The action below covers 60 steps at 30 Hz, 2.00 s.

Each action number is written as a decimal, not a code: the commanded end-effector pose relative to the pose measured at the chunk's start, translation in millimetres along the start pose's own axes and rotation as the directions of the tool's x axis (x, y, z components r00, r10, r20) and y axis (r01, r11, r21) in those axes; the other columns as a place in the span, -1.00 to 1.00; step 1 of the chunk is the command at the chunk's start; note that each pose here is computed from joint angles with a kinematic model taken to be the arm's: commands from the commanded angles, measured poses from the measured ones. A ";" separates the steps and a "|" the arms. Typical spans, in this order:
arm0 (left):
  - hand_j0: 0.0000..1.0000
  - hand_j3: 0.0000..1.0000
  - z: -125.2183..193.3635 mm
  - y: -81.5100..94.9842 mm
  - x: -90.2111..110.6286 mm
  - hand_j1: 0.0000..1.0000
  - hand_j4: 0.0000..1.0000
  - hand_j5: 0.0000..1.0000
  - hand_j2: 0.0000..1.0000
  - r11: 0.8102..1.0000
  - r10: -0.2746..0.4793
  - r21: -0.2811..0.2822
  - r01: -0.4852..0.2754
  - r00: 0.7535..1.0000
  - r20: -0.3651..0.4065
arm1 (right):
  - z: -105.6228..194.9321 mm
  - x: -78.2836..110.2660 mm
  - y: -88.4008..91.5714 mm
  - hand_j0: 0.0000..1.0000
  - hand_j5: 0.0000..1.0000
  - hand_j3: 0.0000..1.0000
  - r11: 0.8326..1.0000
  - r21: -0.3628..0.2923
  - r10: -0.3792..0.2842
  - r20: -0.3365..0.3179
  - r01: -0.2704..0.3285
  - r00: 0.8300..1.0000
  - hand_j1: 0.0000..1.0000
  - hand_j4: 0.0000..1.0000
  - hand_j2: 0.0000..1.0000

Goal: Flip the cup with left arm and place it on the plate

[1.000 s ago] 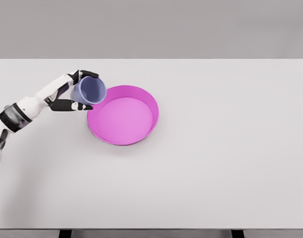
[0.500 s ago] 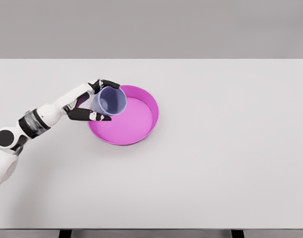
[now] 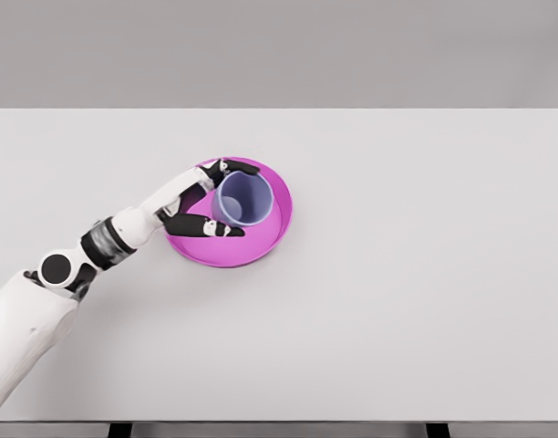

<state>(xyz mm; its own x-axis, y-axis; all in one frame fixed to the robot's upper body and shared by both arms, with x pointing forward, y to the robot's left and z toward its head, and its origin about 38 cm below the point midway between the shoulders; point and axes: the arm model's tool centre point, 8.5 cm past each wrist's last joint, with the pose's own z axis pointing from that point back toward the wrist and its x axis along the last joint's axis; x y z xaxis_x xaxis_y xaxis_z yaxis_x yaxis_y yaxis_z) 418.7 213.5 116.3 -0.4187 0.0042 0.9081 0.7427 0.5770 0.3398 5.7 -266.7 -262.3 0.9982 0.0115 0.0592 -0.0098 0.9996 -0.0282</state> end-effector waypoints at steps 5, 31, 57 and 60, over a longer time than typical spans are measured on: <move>0.31 0.31 -3.7 -6.9 -3.8 0.31 0.31 0.31 0.31 0.999 0.032 0.011 -0.032 0.999 0.011 | 0.0 0.0 0.0 1.00 1.00 1.00 1.000 0.000 0.000 0.000 0.000 1.000 1.00 1.00 1.00; 1.00 1.00 6.3 -8.7 -36.3 1.00 1.00 1.00 1.00 0.996 0.071 0.057 -0.066 0.995 -0.075 | 0.0 0.0 0.0 1.00 1.00 1.00 1.000 0.000 0.000 0.000 0.000 1.000 1.00 1.00 1.00; 1.00 1.00 46.5 26.6 -29.7 1.00 1.00 1.00 1.00 0.996 -0.009 0.082 0.022 0.988 -0.153 | 0.0 0.0 0.0 1.00 1.00 1.00 1.000 0.000 0.000 0.000 0.000 1.000 1.00 1.00 1.00; 1.00 1.00 57.5 36.2 -26.8 1.00 1.00 1.00 1.00 0.996 -0.030 0.082 0.045 0.984 -0.177 | 0.0 0.0 0.0 1.00 1.00 1.00 1.000 0.000 0.000 0.000 0.000 1.000 1.00 1.00 1.00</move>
<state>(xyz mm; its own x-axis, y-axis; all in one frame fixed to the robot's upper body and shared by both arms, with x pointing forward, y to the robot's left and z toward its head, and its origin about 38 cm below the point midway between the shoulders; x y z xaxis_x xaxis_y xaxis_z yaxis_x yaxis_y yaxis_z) 426.2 272.0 87.5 -0.3432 -0.1447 0.9281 0.6851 0.6373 0.3527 6.7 -266.7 -262.3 0.9981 0.0116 0.0606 -0.0099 0.9996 -0.0282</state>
